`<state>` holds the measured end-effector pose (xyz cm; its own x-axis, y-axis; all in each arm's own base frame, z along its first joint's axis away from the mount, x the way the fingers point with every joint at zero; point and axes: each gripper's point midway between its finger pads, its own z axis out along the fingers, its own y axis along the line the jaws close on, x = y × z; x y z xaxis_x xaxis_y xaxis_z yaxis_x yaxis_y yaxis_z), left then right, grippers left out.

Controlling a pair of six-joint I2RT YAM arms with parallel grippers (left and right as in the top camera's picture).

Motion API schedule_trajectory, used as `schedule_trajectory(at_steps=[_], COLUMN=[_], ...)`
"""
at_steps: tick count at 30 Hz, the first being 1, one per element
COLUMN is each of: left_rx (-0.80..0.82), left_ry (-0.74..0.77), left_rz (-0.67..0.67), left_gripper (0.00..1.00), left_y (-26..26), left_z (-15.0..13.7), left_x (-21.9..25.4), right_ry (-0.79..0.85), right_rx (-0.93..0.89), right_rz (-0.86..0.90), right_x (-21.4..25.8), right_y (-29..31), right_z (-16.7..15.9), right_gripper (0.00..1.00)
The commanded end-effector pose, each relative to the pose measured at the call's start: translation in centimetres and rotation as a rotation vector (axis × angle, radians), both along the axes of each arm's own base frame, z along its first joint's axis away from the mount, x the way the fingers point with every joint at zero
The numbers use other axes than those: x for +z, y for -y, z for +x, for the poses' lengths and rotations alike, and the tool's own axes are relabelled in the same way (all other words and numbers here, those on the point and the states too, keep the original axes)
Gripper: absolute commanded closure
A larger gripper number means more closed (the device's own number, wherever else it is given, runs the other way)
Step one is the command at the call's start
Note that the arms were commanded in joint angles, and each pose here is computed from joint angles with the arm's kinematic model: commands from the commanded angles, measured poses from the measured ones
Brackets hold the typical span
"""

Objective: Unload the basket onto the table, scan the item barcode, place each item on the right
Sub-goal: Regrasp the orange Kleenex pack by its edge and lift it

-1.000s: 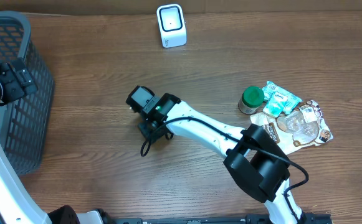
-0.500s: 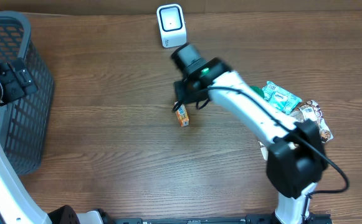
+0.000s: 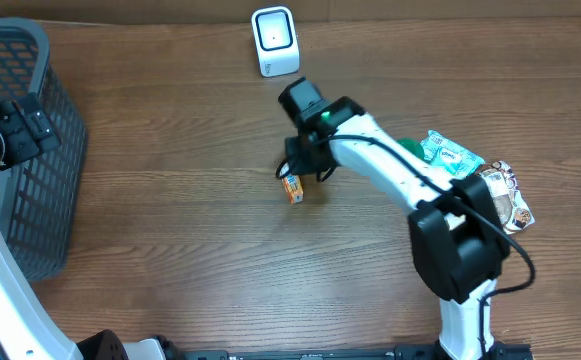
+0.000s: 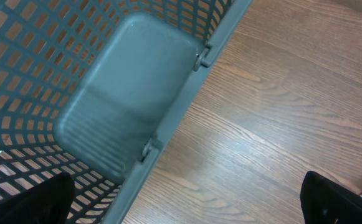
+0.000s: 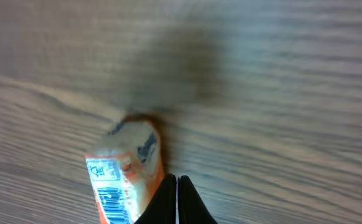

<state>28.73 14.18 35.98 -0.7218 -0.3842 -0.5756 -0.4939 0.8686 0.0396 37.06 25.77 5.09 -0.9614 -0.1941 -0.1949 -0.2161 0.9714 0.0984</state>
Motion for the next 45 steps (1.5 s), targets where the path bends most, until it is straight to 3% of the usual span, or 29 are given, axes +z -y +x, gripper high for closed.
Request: schedule_trajectory(at_steps=[1, 11, 16, 19, 22, 25, 45], left_rx=[-0.007, -0.007, -0.007, -0.007, -0.007, -0.007, -0.007], left_ry=[0.002, 0.002, 0.002, 0.002, 0.002, 0.002, 0.002], left_rz=[0.021, 0.02, 0.02, 0.02, 0.02, 0.02, 0.02], left_gripper=[0.01, 0.0, 0.0, 0.0, 0.0, 0.01, 0.01], left_y=[-0.3, -0.3, -0.3, -0.3, -0.3, -0.3, -0.3], left_z=[0.0, 0.0, 0.0, 0.0, 0.0, 0.0, 0.0], left_x=[0.4, 0.4, 0.4, 0.4, 0.4, 0.4, 0.3], right_ry=[0.017, 0.006, -0.015, -0.053, -0.132, -0.199, -0.225], right_rx=[0.122, 0.277, 0.197, 0.094, 0.055, 0.078, 0.014], right_rz=[0.002, 0.019, 0.02, 0.012, 0.063, 0.15, 0.243], right_x=[0.2, 0.2, 0.8, 1.2, 1.0, 0.8, -3.3], right_y=[-2.3, -6.9, -6.1, -4.0, -2.9, -3.2, -3.8], right_z=[-1.4, -5.5, -5.0, -4.0, -4.0, -4.7, -5.5], right_gripper=[0.96, 0.96, 0.92, 0.87, 0.68, 0.59, 0.66])
